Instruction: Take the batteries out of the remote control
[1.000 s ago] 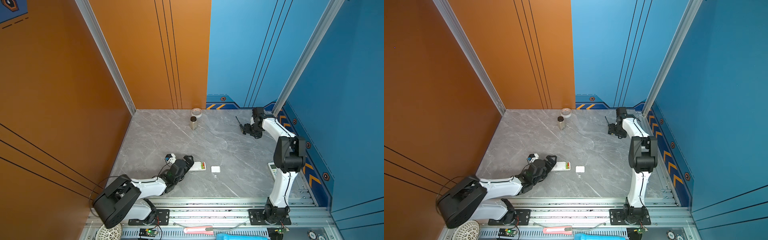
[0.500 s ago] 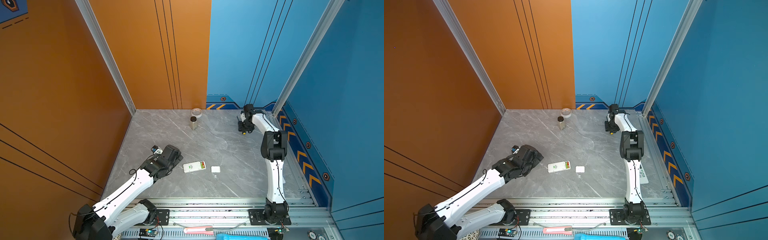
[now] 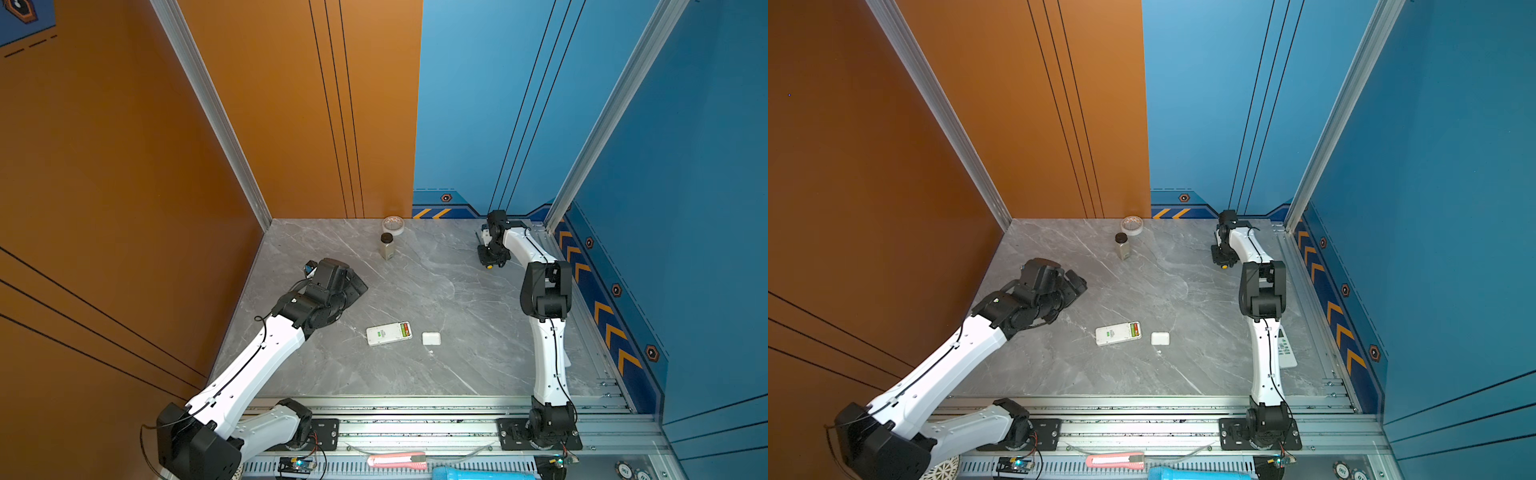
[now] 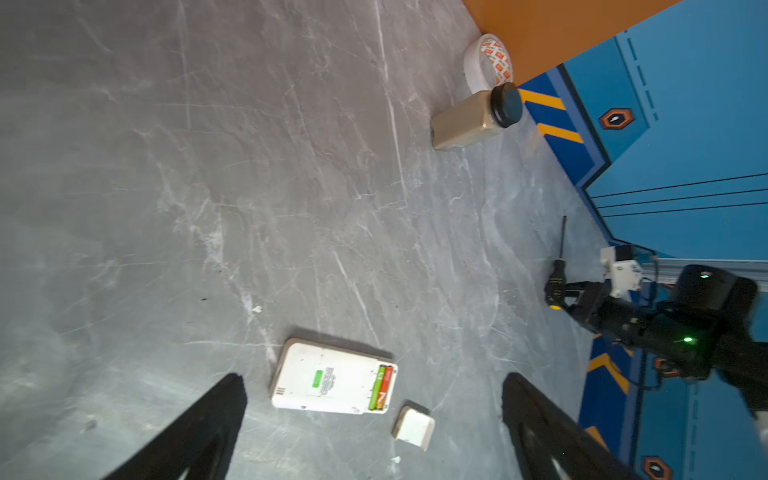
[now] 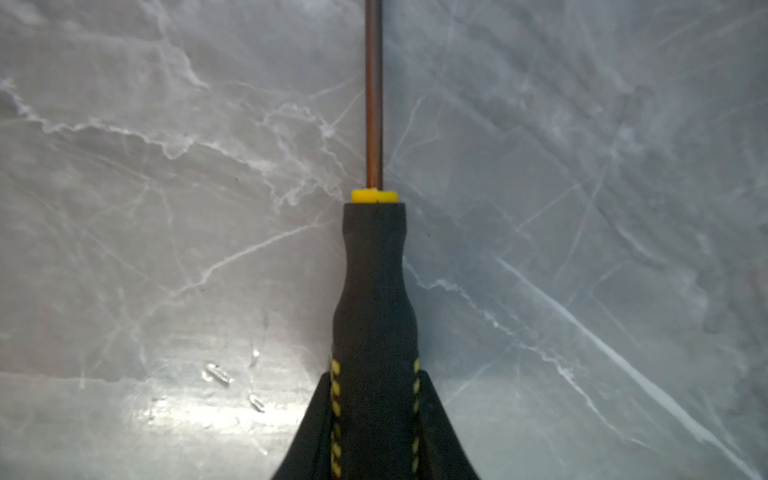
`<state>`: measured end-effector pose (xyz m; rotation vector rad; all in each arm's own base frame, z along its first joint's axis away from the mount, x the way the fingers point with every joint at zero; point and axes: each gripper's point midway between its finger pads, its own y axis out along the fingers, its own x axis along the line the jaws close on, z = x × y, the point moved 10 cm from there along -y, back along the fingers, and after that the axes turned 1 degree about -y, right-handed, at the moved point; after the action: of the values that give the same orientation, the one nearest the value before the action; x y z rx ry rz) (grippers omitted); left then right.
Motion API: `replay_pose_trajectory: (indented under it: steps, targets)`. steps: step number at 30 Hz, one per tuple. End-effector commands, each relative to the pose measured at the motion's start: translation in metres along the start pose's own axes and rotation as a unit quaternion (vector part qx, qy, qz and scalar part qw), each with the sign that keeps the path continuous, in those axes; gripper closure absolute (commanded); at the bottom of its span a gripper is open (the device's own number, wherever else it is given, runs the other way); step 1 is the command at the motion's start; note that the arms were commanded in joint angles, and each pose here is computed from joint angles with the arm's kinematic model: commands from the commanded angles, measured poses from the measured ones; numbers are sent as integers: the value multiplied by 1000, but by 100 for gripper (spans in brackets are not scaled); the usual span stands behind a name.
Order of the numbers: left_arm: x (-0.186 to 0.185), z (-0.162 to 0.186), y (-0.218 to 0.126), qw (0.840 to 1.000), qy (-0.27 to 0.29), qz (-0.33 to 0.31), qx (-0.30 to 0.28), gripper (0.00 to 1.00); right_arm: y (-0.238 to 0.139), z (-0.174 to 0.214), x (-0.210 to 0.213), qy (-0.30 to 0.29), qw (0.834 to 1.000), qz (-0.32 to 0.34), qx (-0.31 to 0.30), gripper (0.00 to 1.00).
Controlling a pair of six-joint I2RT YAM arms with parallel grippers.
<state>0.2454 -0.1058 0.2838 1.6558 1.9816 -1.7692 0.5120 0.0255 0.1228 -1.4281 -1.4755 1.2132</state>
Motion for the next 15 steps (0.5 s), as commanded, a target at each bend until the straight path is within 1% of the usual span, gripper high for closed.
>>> replay_pose_trajectory:
  steps: [1, 3, 5, 7, 8, 9, 11, 12, 14, 15]
  targets:
    - [-39, -9, 8, 994, -38, 101, 26, 2, -61, 12, 12, -44, 997, 47, -45, 100]
    - [-52, -12, 19, 988, -76, 129, 36, 2, -101, 29, 29, -94, 990, 40, -100, 100]
    - [-66, -16, 31, 978, -122, 165, 48, 2, -138, 54, 48, -167, 973, 53, -153, 100]
    - [-83, -20, 39, 965, -154, 205, 62, 2, -167, 76, 64, -210, 958, 57, -189, 100]
    - [-90, -20, 43, 960, -164, 215, 73, 2, -181, 88, 72, -229, 950, 65, -202, 100]
    - [-97, -19, 46, 958, -166, 220, 84, 2, -189, 94, 77, -241, 946, 68, -205, 100]
    - [-108, -16, 52, 954, -169, 226, 103, 2, -207, 112, 96, -285, 931, 79, -212, 100]
    - [-112, -15, 55, 950, -175, 234, 107, 6, -215, 120, 105, -307, 922, 93, -217, 100]
    - [-114, -11, 63, 942, -200, 241, 118, 9, -227, 131, 119, -333, 907, 117, -229, 100]
    - [-114, -10, 66, 939, -210, 244, 121, 10, -231, 134, 124, -337, 904, 121, -232, 100]
